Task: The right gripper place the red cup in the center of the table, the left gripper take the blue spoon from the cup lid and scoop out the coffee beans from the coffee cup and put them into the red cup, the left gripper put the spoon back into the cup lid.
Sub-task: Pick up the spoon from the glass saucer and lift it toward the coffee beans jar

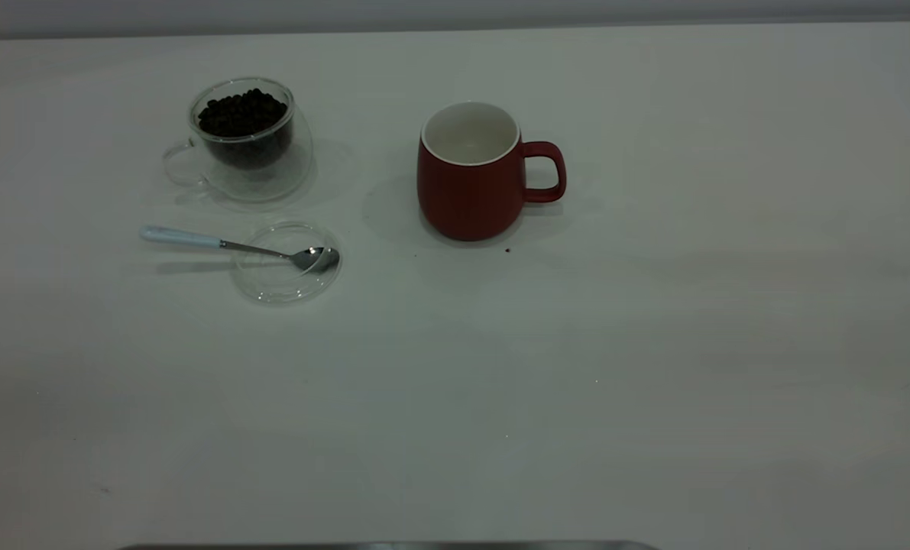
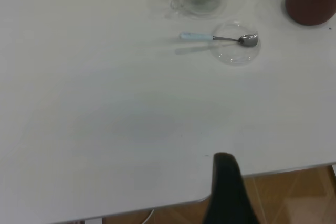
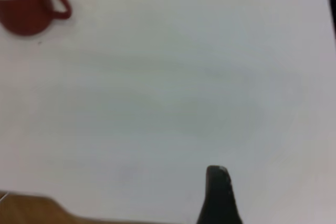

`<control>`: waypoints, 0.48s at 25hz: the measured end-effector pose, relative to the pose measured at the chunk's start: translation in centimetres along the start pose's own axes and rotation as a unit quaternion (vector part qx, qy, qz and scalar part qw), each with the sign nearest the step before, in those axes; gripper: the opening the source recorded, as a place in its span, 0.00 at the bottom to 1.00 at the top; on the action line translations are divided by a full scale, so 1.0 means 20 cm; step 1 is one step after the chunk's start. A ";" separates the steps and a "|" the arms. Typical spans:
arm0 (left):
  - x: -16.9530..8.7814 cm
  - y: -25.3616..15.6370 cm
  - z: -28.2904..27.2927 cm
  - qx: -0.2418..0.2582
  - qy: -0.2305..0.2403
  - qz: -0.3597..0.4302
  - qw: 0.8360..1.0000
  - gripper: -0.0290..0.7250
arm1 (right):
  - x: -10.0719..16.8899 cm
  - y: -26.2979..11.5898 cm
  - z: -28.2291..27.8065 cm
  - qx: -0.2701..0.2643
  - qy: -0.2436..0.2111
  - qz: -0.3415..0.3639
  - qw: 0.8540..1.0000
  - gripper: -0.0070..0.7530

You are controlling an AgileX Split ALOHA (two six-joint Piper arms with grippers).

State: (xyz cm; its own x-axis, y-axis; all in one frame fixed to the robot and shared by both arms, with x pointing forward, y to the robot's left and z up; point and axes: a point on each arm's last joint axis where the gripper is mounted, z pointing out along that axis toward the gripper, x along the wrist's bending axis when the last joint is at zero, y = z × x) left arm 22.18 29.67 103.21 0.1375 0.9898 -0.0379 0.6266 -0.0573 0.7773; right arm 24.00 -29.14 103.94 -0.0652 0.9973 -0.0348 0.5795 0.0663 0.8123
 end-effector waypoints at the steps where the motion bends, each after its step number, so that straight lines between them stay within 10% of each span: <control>1: 0.00 0.00 0.00 0.000 0.000 0.000 1.000 0.79 | 0.00 0.00 0.00 -0.005 -0.004 0.000 1.000 0.79; 12: 0.00 0.00 0.00 0.000 0.000 0.000 1.000 0.79 | -0.01 -0.03 -0.03 -0.029 -0.024 -0.008 0.999 0.79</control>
State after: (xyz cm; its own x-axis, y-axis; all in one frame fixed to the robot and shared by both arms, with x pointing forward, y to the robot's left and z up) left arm 22.17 29.67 103.21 0.1375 0.9898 -0.0378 0.6260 -0.0572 0.7778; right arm 23.19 -29.46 103.80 -0.0336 0.9967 -0.0741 0.5308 0.0807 0.8436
